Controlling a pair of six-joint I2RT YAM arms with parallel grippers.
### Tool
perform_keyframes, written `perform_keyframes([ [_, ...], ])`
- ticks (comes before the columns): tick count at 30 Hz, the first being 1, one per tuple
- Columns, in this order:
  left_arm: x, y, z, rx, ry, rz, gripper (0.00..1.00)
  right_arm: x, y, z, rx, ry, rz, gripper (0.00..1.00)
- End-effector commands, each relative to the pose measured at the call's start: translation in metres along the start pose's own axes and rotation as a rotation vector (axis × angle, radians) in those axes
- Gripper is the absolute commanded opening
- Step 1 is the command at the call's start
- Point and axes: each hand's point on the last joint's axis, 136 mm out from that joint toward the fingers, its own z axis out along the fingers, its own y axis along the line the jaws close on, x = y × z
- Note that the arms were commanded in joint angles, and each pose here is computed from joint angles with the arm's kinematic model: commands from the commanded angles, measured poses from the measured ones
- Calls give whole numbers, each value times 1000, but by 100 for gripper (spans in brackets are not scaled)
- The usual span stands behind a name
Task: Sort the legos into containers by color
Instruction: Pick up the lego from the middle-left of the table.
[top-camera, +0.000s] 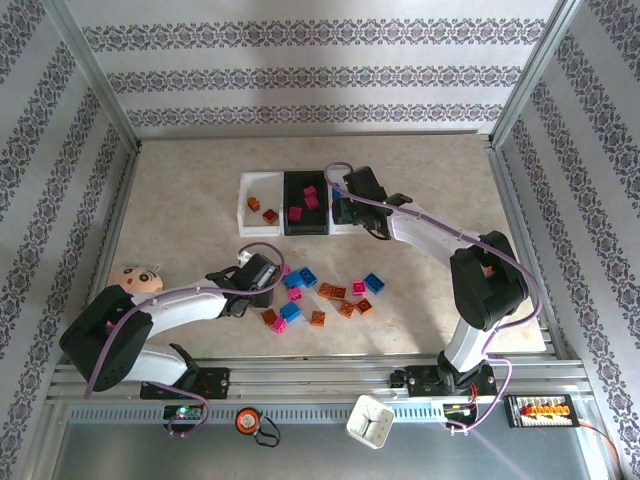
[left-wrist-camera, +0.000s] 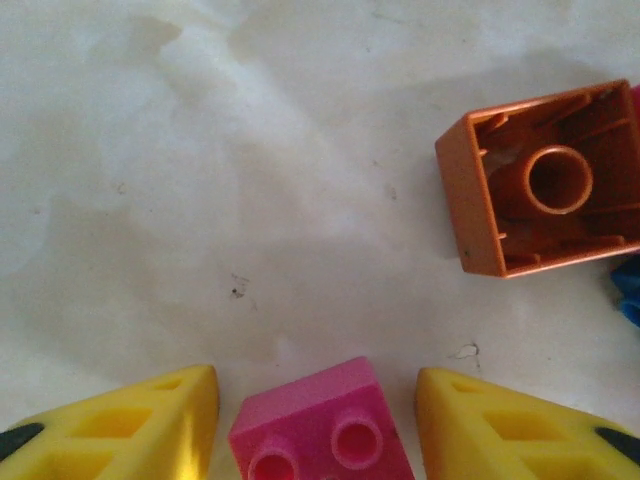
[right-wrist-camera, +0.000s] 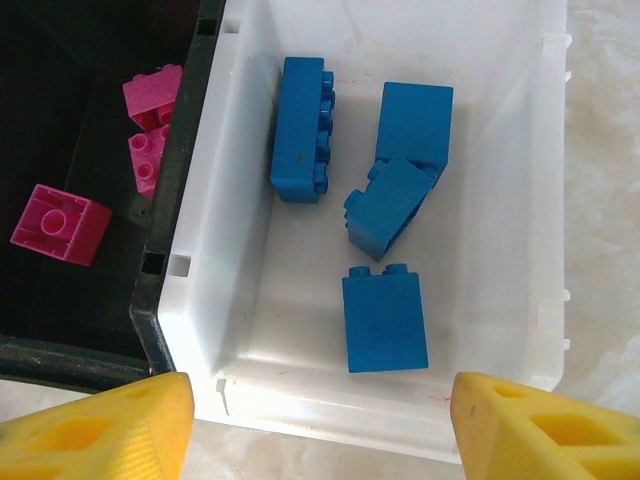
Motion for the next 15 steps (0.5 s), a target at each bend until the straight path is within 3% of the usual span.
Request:
perform_keyframes([
  [1, 15, -5, 7, 27, 36, -11, 45, -7, -4, -10, -4, -33, 27, 69],
  [5, 4, -14, -2, 76, 5, -24, 30, -8, -7, -12, 2, -40, 32, 69],
  [8, -17, -26, -20, 125, -41, -25, 28, -7, -8, -17, 0, -47, 34, 68],
  [15, -116, -79, -65, 251, -213, 18, 28, 9, -12, -30, -22, -45, 61, 69],
])
